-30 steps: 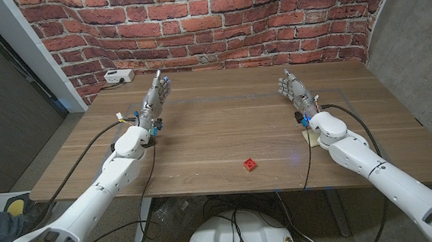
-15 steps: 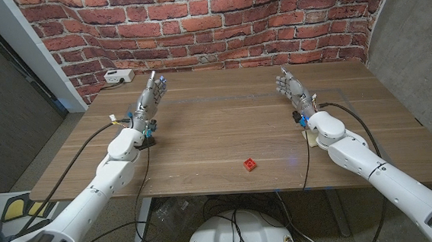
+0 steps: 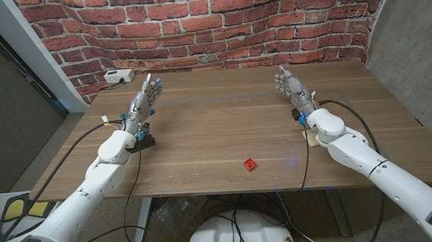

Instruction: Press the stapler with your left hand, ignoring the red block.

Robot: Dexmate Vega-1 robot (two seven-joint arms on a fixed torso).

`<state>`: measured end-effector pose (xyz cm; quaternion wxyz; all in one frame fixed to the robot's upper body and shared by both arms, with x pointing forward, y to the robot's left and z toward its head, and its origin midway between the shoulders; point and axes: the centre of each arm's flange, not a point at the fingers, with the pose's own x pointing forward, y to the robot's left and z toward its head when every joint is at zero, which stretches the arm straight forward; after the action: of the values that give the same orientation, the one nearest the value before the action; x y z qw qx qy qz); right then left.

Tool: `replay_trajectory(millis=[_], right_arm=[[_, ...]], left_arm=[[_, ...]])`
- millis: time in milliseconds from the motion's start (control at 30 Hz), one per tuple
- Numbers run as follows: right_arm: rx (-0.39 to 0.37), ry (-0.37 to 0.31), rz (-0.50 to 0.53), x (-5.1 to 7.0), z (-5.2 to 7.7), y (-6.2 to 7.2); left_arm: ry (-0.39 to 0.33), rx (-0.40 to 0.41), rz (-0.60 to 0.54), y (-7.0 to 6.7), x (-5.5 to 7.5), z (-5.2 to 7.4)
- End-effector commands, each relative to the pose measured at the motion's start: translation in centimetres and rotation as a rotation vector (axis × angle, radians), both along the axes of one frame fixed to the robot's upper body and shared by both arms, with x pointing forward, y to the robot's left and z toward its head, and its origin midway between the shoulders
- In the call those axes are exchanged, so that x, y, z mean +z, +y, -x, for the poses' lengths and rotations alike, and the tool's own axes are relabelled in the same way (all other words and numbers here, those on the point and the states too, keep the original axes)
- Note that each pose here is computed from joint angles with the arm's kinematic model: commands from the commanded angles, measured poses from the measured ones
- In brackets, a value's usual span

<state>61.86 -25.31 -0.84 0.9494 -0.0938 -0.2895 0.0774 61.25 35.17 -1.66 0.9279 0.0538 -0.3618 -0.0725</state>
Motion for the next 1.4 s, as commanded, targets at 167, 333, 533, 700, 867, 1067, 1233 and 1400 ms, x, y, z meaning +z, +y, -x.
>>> replay_trajectory(millis=[167, 333, 533, 700, 867, 1067, 1233, 1400], right_arm=[[0.004, 0.018, 0.026, 0.8, -0.4, 0.7], [0.01, 0.016, 0.031, 1.1, -0.7, 1.0], [0.016, 0.01, 0.056, 1.6, -1.1, 1.5], [0.017, 0.014, 0.066, 2.0, -1.3, 1.6], [0.014, 0.015, 0.077, 2.2, -1.4, 1.7], [0.016, 0.024, 0.085, 2.1, -1.6, 1.8], [0.016, 0.03, 0.086, 2.1, -1.6, 1.8], [0.0, 0.033, 0.099, 2.3, -1.2, 1.8]], left_arm=[[-0.022, 0.048, -0.011, 2.5, -1.4, 2.7], [-0.043, 0.055, -0.021, 3.1, -2.3, 2.8], [-0.055, 0.108, -0.012, 3.4, -3.6, 4.4], [-0.07, 0.165, -0.019, 3.9, -4.4, 5.9], [-0.042, 0.202, -0.044, 5.1, -5.1, 7.1], [-0.059, 0.241, -0.057, 5.8, -4.9, 8.3], [-0.05, 0.254, -0.056, 6.2, -5.8, 8.5], [-0.048, 0.283, -0.007, 7.0, -7.4, 8.8]])
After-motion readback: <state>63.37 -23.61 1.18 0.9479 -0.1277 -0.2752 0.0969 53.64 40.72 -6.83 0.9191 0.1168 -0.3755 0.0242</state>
